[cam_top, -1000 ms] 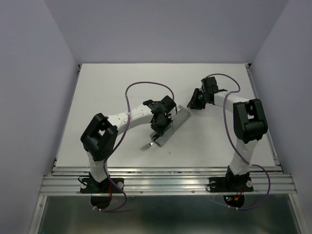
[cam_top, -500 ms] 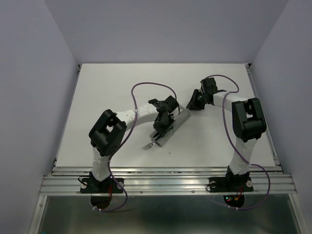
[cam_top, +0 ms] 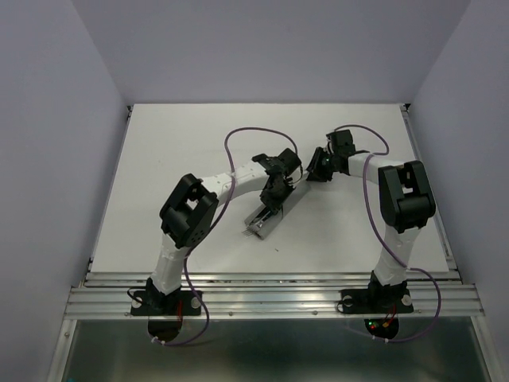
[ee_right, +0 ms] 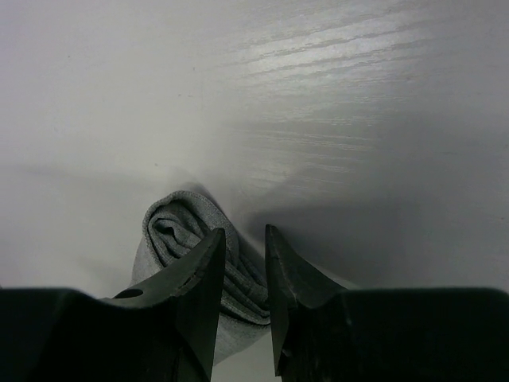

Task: Fold the napkin into a case and place the utensils inside
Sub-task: Insert the fork into the folded napkin.

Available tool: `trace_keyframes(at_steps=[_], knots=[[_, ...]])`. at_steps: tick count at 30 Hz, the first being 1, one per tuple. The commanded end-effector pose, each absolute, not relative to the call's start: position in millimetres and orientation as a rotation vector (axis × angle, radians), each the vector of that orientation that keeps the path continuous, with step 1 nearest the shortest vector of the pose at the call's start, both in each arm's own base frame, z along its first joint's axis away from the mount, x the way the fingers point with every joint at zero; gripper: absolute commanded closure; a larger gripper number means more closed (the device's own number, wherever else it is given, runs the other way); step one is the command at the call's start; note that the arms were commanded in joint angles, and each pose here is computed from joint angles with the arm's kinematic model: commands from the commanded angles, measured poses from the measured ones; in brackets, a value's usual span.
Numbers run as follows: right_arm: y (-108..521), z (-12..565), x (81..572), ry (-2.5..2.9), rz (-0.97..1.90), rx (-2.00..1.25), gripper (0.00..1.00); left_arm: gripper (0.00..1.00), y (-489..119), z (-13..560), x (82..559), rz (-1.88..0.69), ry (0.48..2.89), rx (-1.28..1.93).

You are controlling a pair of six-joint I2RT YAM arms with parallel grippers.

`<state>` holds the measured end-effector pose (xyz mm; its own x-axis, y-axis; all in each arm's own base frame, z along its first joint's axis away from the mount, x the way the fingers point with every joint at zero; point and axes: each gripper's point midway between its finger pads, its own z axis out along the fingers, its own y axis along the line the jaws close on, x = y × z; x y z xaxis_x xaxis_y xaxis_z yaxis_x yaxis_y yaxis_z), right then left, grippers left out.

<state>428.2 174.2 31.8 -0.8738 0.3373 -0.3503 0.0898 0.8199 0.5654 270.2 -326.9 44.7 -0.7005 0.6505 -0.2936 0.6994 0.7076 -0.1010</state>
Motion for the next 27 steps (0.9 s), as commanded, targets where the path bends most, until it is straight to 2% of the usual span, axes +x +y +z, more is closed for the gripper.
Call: trace_keyframes(at_steps=[1,27], knots=[[179.9,40.0,423.3,2.538,0.791,0.292,0.67,1.0,-341.7,62.2,275.5,-0.348,2.637,1.104],[187.3,41.1,414.4,2.545,0.806,0.269,0.68,1.0,-368.3,59.0,307.7,-0.449,2.59,1.04]])
